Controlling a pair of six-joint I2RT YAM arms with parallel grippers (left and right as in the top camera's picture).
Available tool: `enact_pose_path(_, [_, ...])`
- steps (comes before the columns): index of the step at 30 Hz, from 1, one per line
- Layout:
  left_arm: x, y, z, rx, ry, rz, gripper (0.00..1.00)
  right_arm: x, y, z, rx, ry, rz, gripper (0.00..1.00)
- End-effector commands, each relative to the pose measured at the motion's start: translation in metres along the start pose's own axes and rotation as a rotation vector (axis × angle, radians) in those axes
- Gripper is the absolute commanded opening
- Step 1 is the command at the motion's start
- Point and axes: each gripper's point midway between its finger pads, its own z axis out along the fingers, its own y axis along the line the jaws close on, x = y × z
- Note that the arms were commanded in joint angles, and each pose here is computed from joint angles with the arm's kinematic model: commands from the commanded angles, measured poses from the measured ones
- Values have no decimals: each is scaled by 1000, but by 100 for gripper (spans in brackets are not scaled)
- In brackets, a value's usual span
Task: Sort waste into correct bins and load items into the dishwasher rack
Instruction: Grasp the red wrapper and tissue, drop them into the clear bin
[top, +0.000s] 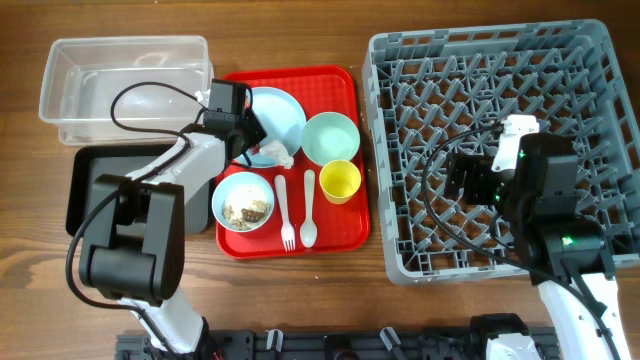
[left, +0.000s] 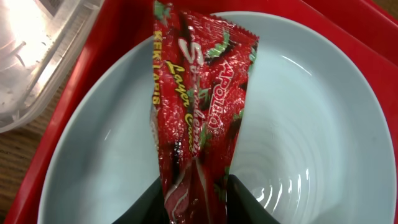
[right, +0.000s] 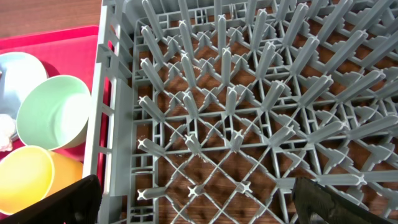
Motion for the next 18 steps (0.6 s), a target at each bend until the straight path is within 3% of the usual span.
enact_pose_path(1, [7,8,11,-35,17,0,8,-9,3,-4,-14,-22,15,100])
enact_pose_path(2, [5,7,11,-32,14,-1,4,-9,3,-4,-14,-23,15,99])
enact_pose_path(6, [-17,-10,-19,30,-57,4,4,-9,3,-4,-14,-22,15,100])
enact_pose_path(11, [-77,-46,-122,214,-289,29,4,-9,3,-5,-14,-23,13,100])
enact_pose_path(14, [-119,-10,-151,142,-433,-60,4,-9,3,-4,-14,-23,12,100])
enact_pose_path(18, [-155,73,-136,-53,-510,-227,4,-9,3,-4,-14,-22,13,100])
